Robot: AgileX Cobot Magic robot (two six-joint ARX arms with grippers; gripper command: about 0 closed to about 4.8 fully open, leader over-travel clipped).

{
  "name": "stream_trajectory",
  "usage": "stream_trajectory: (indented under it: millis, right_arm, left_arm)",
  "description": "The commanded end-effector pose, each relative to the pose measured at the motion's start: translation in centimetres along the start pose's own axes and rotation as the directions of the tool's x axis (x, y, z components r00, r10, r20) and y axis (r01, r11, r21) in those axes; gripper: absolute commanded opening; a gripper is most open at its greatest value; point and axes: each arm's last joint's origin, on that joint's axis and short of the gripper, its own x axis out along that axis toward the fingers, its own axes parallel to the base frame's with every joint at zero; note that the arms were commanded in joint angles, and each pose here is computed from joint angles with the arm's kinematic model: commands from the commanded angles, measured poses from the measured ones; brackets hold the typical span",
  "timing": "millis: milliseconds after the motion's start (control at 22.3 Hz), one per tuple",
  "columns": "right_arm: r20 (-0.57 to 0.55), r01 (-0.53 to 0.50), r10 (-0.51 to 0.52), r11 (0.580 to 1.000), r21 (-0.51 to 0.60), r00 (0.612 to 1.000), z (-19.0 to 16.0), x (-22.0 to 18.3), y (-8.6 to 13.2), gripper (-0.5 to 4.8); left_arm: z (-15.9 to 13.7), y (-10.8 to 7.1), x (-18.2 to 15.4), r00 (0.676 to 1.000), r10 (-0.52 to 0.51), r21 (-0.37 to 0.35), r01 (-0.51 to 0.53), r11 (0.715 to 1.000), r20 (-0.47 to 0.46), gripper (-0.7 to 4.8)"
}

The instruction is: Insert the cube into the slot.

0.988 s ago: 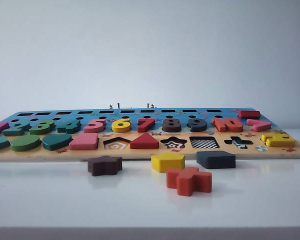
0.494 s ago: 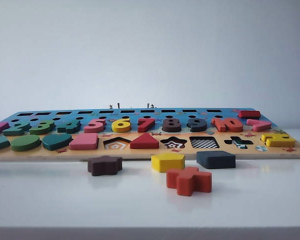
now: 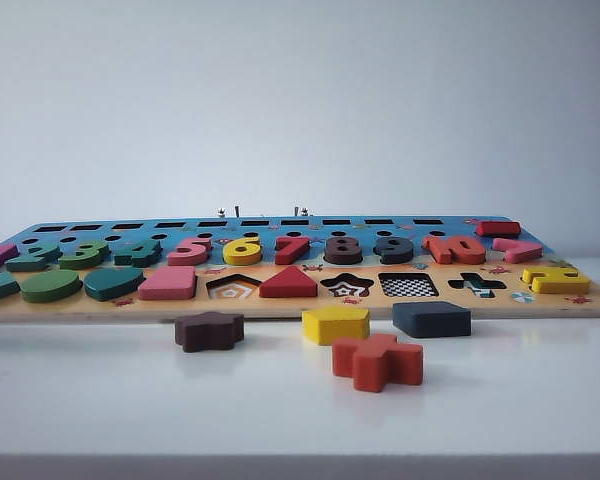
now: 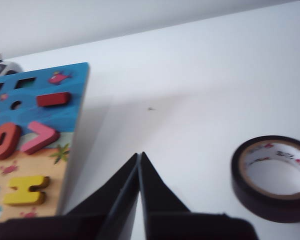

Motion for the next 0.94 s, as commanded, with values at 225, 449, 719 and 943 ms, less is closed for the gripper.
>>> stream_trajectory:
  millis: [225,449,719,943]
  right_arm:
    - [0.128,0.015,-0.003,0.996,-0.092,0.992,1.2,-0.1,-0.1,-0.07]
    - [0.186,0.067,-0.045,0.991,-0.115,0.982,1.7,-0.2,-0.1,-0.08]
    - [0.189,0.126,-0.104,0.986,-0.11,0.976,1.7,-0.2,-0.3,-0.08]
    - [0.195,0.129,-0.108,0.986,-0.101,0.975,1.8,-0.2,-0.4,-0.04]
  left_arm:
    - [0.1,0.0,0.0,1.0,-0.003,-0.002,0.003,1.0,0.0,0.17]
    - [0.1,0.0,0.0,1.0,-0.003,-0.002,0.003,1.0,0.0,0.17]
    - [0.1,0.0,0.0,1.0,-0.003,-0.002,0.003,1.0,0.0,0.17]
    - [0.1,0.0,0.0,1.0,-0.003,-0.002,0.003,1.0,0.0,0.17]
